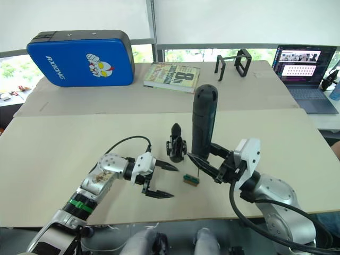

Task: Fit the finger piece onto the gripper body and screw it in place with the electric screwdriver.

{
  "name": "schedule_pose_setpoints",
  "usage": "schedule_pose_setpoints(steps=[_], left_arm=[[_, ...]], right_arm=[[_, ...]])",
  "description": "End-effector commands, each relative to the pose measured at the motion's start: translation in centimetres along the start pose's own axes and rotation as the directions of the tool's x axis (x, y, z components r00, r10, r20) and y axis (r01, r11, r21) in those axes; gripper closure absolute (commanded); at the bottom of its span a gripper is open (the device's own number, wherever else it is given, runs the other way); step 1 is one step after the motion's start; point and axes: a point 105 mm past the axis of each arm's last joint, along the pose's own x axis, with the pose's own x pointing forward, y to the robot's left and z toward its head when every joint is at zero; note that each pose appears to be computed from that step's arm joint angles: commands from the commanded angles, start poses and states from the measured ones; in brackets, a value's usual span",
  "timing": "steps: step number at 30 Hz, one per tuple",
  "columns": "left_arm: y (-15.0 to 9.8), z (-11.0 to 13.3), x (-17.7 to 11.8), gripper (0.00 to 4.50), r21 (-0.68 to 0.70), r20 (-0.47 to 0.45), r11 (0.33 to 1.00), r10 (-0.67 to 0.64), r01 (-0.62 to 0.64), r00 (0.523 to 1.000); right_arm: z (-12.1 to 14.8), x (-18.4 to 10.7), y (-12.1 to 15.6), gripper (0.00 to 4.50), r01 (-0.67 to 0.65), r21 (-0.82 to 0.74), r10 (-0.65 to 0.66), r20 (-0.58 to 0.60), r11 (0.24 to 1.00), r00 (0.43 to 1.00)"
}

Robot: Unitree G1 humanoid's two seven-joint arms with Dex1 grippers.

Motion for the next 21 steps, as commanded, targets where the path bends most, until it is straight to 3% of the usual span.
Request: schedule_pose_setpoints(steps=[1, 21], left_arm=[[0.34, 1.00, 0.08, 0.00, 0.046, 0.012, 0.999, -0.003, 0.002, 1.000], [0.48, 0.96, 0.02, 0.00, 0.051, 0.009, 0.999, 0.002, -0.003, 1.000]], right_arm=[[1.36, 0.10, 0.31, 2.60, -0.015, -0.047, 0.017, 0.051, 0.999, 0.999], [1.88, 0.51, 0.89, 2.60, -0.022, -0.043, 0.024, 0.045, 0.999, 0.999]])
